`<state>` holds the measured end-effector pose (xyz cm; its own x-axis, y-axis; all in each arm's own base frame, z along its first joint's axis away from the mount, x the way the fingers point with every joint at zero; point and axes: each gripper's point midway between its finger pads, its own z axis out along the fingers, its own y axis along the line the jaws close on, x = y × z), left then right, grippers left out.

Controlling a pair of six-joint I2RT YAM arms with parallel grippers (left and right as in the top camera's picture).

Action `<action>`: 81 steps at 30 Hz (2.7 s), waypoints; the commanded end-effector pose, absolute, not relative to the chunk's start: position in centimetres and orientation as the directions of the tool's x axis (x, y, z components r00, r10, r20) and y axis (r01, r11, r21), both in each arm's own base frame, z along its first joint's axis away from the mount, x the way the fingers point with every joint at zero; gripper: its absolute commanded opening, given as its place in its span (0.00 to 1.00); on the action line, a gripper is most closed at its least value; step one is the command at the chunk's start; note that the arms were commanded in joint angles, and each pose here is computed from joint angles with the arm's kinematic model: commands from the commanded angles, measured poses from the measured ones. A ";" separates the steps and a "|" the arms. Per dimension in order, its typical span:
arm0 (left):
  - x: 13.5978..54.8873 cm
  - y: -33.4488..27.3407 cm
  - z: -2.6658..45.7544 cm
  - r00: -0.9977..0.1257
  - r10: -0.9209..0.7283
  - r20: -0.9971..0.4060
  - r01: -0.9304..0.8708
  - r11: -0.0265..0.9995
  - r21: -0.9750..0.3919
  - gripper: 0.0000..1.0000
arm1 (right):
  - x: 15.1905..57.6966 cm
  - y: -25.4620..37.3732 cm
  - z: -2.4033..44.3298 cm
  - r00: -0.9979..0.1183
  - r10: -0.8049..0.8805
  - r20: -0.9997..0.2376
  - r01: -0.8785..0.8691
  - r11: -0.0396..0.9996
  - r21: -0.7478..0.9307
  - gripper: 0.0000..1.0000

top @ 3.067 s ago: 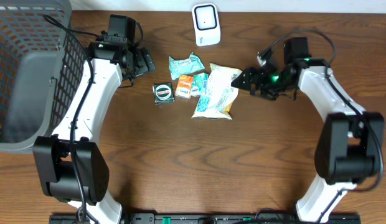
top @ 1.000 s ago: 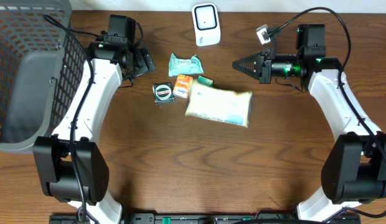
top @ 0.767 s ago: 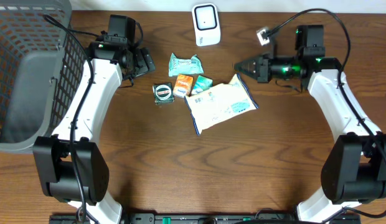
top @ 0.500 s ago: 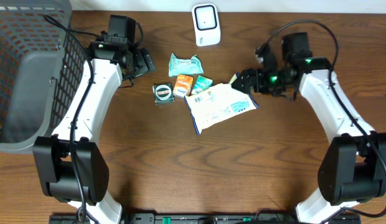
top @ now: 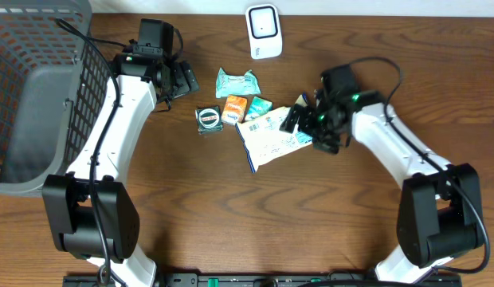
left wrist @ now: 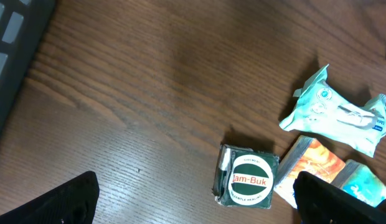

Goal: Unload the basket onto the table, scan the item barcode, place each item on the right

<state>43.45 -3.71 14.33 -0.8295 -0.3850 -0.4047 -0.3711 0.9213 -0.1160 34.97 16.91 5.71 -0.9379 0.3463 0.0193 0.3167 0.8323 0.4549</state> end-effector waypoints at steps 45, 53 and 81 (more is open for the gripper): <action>43.6 -3.6 14.4 -0.827 -0.387 -0.408 -0.376 0.920 -0.110 0.98 | 35.9 20.3 -1.8 -0.919 0.382 -0.096 0.279 0.803 0.527 0.85; 43.6 -3.6 14.4 -0.827 -0.387 -0.408 -0.376 0.920 -0.110 0.98 | 36.1 21.6 -4.3 -0.951 0.304 -0.055 0.211 0.768 0.605 0.08; 43.6 -3.6 14.4 -0.827 -0.387 -0.408 -0.376 0.920 -0.110 0.98 | 40.0 19.8 30.0 -0.522 0.275 -0.807 -0.636 0.505 0.583 0.01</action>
<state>43.45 -3.71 14.33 -0.8293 -0.3850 -0.4050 -0.3710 0.9213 -0.1162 40.91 19.07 27.99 -0.5144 0.2502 -0.8202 -0.6030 0.5746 0.5534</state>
